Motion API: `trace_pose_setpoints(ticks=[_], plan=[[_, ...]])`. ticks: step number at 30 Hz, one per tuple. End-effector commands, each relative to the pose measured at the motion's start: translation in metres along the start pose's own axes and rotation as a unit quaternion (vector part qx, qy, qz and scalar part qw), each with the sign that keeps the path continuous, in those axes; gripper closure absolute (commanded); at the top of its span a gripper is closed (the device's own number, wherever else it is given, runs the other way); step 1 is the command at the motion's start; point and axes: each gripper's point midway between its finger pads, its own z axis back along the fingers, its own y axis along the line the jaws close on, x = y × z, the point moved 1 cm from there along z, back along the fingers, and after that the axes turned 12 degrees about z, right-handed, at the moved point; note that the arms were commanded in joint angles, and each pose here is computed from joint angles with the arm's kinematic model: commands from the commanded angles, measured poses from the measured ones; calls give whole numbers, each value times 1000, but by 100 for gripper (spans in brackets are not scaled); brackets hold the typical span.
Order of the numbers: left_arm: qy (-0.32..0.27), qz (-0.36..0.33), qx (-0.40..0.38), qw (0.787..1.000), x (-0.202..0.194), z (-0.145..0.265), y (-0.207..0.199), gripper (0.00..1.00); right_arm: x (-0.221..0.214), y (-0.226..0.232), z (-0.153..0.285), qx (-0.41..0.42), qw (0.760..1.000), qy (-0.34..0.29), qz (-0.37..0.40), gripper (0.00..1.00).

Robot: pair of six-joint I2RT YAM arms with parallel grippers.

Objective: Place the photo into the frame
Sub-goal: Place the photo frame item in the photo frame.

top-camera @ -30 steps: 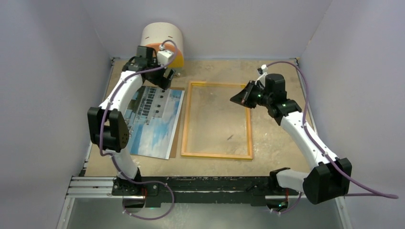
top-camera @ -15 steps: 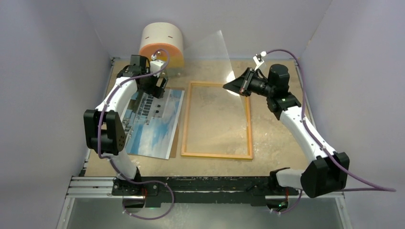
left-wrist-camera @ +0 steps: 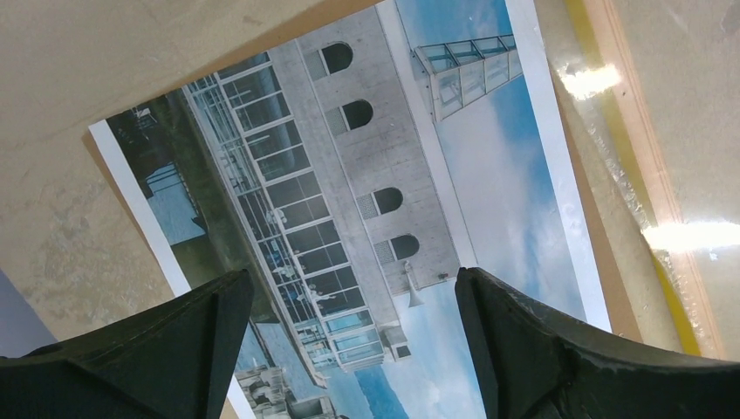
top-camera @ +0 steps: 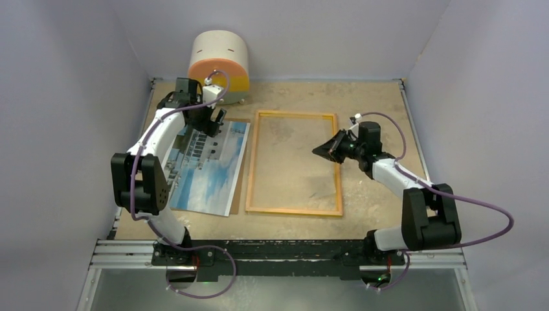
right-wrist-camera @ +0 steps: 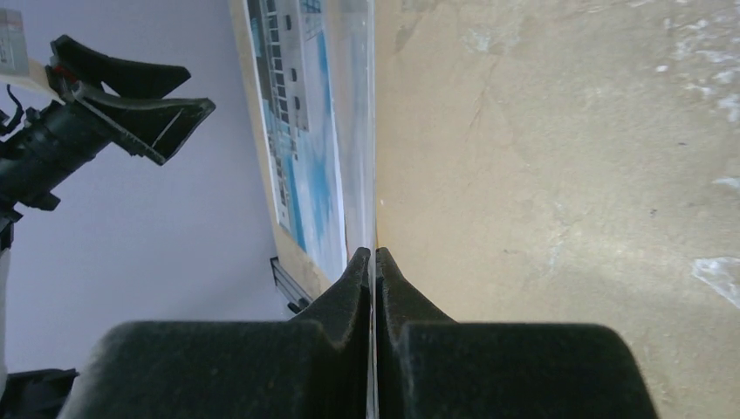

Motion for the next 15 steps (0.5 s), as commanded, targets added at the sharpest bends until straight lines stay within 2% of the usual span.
trace_pose_setpoints(ticks=[1, 8, 15], plan=[[0, -9, 4, 1000, -3, 2, 4, 8, 18, -4, 4, 1, 998, -51, 34, 100], [11, -11, 2, 1000, -11, -4, 3, 9, 11, -33, 3, -38, 997, -72, 18, 100], [19, -13, -13, 1000, -23, -10, -3, 8, 6, -46, -1, -36, 996, -86, 7, 100]])
